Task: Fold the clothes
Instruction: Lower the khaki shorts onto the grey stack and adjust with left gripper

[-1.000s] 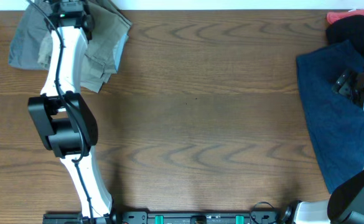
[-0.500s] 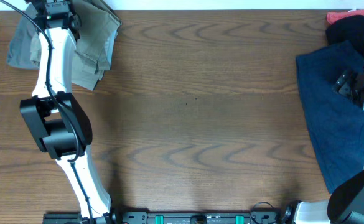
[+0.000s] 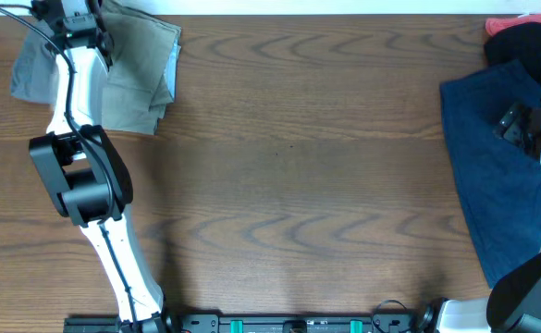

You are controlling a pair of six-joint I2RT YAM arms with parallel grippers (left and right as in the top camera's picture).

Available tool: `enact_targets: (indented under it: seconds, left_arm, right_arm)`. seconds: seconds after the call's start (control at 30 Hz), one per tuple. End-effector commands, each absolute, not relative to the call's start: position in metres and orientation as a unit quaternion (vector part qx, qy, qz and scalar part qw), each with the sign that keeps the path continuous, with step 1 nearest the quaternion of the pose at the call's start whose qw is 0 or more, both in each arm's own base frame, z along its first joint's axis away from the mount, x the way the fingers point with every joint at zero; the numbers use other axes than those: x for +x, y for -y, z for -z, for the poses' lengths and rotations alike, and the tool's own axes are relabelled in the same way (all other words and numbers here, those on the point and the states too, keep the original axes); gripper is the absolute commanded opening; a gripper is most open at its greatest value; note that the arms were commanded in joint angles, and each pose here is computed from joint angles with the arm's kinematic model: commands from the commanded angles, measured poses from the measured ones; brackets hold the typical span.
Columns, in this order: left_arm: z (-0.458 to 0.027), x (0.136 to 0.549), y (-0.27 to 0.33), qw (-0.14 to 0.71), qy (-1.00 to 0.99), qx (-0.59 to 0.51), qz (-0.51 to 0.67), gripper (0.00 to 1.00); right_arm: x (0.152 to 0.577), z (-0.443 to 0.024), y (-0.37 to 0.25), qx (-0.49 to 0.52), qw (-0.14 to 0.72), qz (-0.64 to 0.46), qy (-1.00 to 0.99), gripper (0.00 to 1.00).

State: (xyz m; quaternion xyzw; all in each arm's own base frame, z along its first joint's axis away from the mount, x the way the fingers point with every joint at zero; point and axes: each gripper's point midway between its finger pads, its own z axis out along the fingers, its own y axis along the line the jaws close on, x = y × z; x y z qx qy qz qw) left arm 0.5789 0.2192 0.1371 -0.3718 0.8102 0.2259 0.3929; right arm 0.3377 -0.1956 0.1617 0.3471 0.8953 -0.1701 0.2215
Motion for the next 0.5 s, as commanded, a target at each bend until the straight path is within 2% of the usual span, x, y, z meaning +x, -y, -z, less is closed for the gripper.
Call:
enact_targets:
  seconds: [0.0, 0.07, 0.37, 0.43, 0.47]
  left_arm:
    - [-0.136, 0.58, -0.23, 0.396, -0.805, -0.376, -0.233, 0.17]
    - [-0.135, 0.577, -0.236, 0.391, -0.807, -0.372, -0.24, 0.17]
    - [-0.143, 0.566, -0.243, 0.364, -0.831, -0.322, -0.27, 0.66]
    - [-0.14, 0.564, -0.239, 0.354, -0.837, -0.317, -0.27, 0.81]
    - [-0.138, 0.563, -0.235, 0.348, -0.842, -0.314, -0.268, 0.84]
  right_arm:
    - [0.337, -0.163, 0.199, 0.349, 0.221, 0.177, -0.893, 0.99]
    - [0.337, -0.163, 0.199, 0.349, 0.221, 0.177, -0.893, 0.99]
    - [0.337, -0.163, 0.199, 0.349, 0.221, 0.177, -0.893, 0.99]
    - [0.337, -0.163, 0.199, 0.349, 0.221, 0.177, -0.893, 0.99]
    - [0.337, -0.163, 0.199, 0.349, 0.221, 0.177, -0.893, 0.99]
